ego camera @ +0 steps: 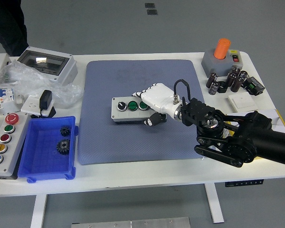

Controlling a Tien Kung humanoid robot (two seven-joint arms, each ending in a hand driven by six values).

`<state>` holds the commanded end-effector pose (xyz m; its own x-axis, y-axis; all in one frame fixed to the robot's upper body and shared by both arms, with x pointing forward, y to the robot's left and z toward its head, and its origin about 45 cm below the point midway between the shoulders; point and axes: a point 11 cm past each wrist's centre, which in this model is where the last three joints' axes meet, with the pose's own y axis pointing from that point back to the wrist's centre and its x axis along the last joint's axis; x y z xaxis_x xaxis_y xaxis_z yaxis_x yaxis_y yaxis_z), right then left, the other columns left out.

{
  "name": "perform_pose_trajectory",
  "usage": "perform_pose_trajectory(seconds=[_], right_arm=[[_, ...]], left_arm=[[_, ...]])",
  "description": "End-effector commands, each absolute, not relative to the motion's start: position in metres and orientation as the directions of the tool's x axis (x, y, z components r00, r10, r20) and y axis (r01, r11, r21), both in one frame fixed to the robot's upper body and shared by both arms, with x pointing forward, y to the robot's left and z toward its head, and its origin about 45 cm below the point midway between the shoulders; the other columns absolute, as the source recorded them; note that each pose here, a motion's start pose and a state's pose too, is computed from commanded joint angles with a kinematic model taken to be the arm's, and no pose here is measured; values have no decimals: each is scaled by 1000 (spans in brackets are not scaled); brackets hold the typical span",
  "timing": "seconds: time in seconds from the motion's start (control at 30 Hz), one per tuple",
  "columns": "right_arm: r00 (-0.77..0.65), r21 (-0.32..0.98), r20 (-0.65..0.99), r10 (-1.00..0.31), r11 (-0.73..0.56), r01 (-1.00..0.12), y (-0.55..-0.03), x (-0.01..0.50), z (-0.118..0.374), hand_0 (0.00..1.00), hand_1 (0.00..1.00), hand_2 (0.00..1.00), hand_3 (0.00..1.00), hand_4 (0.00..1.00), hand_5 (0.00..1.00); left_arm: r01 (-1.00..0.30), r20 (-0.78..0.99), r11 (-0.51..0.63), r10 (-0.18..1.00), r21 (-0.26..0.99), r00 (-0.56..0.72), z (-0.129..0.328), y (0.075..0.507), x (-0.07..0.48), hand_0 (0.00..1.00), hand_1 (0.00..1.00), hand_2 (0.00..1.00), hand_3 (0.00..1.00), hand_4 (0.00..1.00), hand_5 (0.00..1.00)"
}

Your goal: Pick up the button,place it on the desk,press the button,press the button

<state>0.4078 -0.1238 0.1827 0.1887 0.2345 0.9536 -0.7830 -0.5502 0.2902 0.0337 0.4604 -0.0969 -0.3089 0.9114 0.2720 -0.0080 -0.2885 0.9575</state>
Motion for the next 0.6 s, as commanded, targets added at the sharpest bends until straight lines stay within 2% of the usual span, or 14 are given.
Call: perform_pose_trajectory(seconds=[0.13, 0.17, 0.33, 0.37, 0.53, 0.57, 0.6], right_arm=[[204, 310, 947, 249, -537, -784, -127, 409, 182, 784, 700, 691, 762, 531, 2], [207, 314, 945, 252, -535, -784, -128, 410, 182, 795, 711, 751, 911, 603, 2], [223, 334, 938, 266, -519, -787, -131, 411, 181, 795, 711, 751, 911, 603, 2], [225, 338, 936, 269, -515, -788, -132, 412, 182, 805, 724, 808, 998, 655, 2], [235, 352, 930, 285, -492, -796, -135, 417, 185, 805, 724, 808, 998, 655, 2], [236, 353, 929, 286, -489, -797, -136, 417, 185, 815, 743, 870, 998, 688, 2], [238, 356, 928, 288, -486, -798, -136, 418, 185, 815, 743, 870, 998, 688, 2]], left_arm=[[-16, 263, -281, 914, 959, -310, -97, 460, 35, 612, 550, 526, 577, 454, 130], [-18, 260, -279, 914, 960, -310, -97, 459, 35, 613, 548, 525, 576, 452, 132], [-26, 248, -269, 917, 963, -311, -98, 458, 36, 613, 548, 525, 576, 452, 132], [-28, 246, -267, 918, 963, -311, -98, 458, 36, 612, 546, 525, 576, 444, 124], [-39, 235, -259, 921, 965, -312, -98, 457, 37, 612, 546, 525, 576, 444, 124], [-41, 233, -258, 921, 965, -312, -98, 457, 38, 612, 547, 525, 575, 439, 116], [-44, 231, -256, 922, 966, -312, -98, 457, 38, 612, 547, 525, 575, 439, 116]])
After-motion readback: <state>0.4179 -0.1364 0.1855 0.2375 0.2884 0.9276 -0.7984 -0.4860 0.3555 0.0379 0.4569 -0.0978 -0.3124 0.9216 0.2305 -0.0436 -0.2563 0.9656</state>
